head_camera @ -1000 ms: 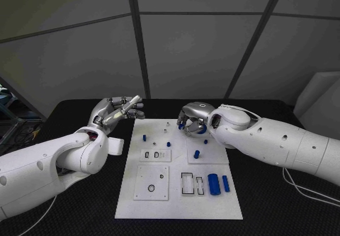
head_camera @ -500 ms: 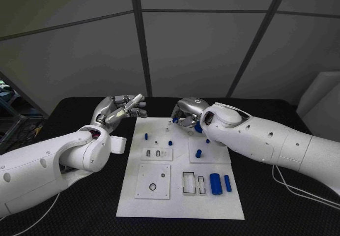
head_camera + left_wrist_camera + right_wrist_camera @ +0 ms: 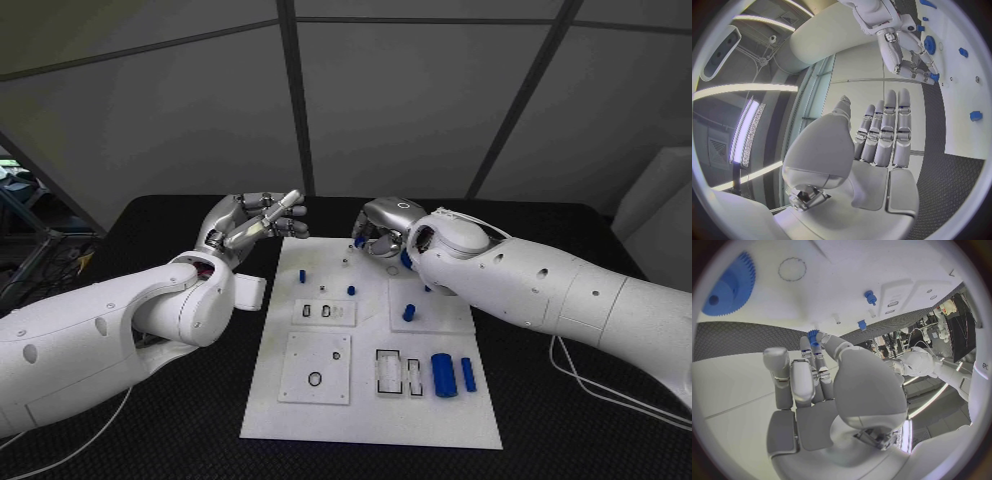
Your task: Assemble the parts on the task board
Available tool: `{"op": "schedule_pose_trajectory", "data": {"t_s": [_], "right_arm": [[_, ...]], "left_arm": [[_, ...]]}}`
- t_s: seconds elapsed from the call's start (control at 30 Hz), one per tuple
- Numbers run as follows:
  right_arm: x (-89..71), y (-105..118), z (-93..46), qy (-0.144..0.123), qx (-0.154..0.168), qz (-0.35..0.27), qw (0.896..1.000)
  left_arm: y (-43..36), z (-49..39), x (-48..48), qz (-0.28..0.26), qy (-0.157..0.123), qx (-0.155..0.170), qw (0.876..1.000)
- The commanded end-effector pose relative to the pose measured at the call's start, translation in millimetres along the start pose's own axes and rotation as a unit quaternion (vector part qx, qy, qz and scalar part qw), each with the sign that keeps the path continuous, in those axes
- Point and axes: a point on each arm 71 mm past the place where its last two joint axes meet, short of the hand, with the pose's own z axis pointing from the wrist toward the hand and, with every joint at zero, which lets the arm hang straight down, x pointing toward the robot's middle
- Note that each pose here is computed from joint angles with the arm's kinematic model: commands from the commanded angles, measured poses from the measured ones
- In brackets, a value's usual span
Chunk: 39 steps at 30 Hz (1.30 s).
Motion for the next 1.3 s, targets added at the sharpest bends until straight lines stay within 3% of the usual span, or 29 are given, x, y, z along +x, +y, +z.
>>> {"op": "schedule_pose_trajectory", "data": {"t_s": [0.03, 0.53, 1.3], "right_arm": [[0.0, 1, 1.9, 0.006, 0.001, -0.003, 1.0], [3.5, 3, 9.4, 0.009, 0.003, -0.004, 1.0], [10.3, 8, 16.6, 0.035, 0.003, -0.005, 0.999]], "left_arm": [[-1.6, 1.1, 1.7, -0.004, 0.006, 0.003, 1.0], [-2.2, 2.5, 3.7, -0.006, 0.009, 0.004, 1.0], [-3.7, 4.6, 5.2, -0.007, 0.011, 0.005, 1.0]]}}
